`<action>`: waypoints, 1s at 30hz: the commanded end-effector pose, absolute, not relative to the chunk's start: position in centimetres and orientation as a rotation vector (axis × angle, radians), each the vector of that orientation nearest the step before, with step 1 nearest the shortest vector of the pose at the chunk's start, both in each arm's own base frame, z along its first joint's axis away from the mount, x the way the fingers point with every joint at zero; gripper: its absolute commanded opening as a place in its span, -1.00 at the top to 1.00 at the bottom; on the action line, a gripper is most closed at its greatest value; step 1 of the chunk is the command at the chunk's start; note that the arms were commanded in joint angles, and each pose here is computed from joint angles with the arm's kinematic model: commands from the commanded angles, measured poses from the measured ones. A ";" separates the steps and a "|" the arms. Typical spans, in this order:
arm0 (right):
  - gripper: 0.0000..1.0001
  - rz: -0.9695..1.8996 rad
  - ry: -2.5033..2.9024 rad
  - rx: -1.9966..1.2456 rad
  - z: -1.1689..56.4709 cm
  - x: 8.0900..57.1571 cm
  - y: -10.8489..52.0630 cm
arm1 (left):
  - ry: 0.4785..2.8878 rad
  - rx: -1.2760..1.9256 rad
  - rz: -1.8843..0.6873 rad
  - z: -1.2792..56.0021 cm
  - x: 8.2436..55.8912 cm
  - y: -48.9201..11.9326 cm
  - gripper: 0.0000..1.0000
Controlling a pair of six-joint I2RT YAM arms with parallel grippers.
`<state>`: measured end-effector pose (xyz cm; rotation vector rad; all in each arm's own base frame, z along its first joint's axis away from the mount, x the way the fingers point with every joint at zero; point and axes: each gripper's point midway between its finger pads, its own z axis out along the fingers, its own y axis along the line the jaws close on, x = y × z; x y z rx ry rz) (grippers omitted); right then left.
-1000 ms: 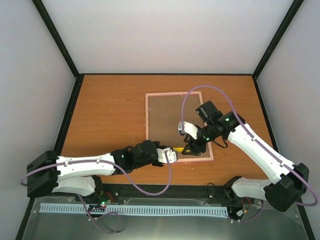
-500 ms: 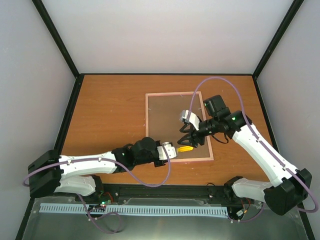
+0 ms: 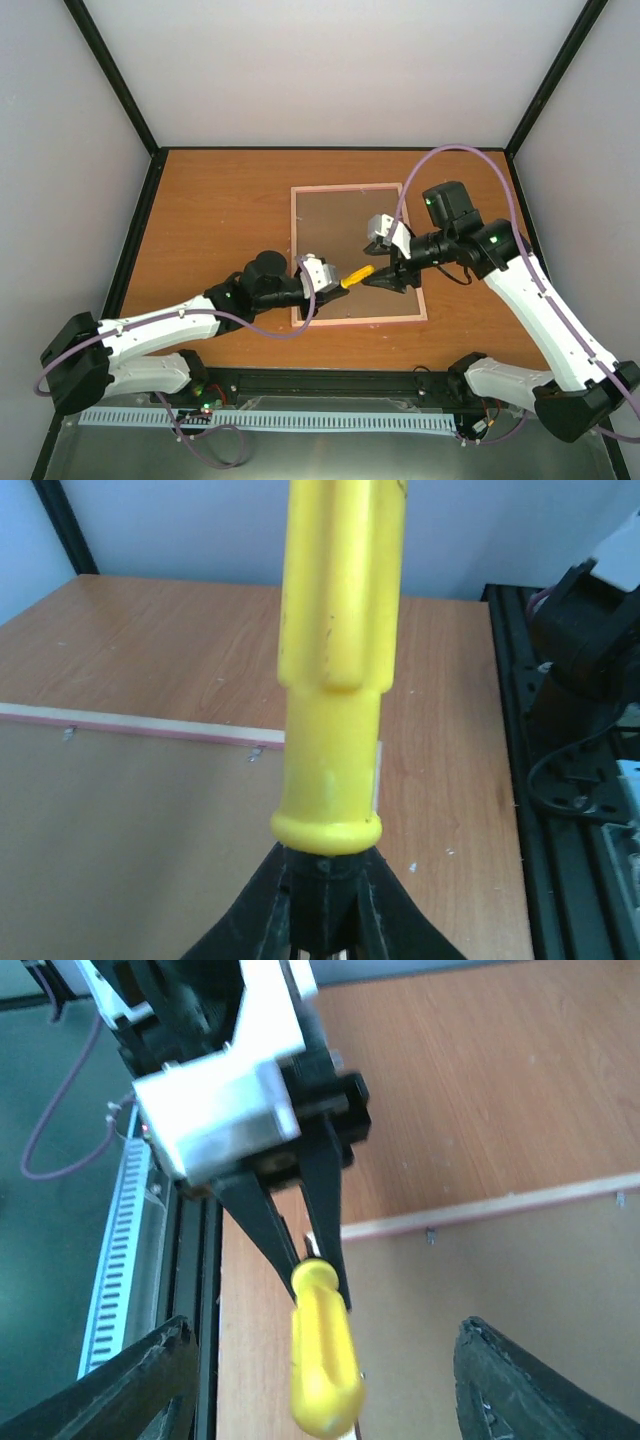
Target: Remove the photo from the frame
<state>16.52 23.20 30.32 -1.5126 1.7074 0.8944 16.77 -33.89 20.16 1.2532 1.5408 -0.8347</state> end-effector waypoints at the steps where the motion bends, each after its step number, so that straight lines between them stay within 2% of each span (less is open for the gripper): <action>1: -0.36 0.819 1.816 -1.542 27.9 17.5 22.5 | 1.450 1.243 -1.009 23.4 15.7 -34.5 0.99; 7: -0.30 0.927 1.816 -1.564 27.3 16.7 23.1 | 1.458 1.251 -1.014 23.3 15.7 -34.6 0.99; 12: -0.06 1.039 1.764 -1.636 27.2 14.9 24.0 | 1.464 1.248 -0.990 23.1 16.0 -34.6 0.99; 22: 0.36 1.064 1.741 -1.664 26.7 14.3 25.6 | 1.470 1.230 -0.977 23.2 16.3 -34.3 0.99; 30: 0.53 1.021 1.759 -1.689 25.6 14.3 25.7 | 1.470 1.226 -0.975 23.3 16.4 -34.3 0.99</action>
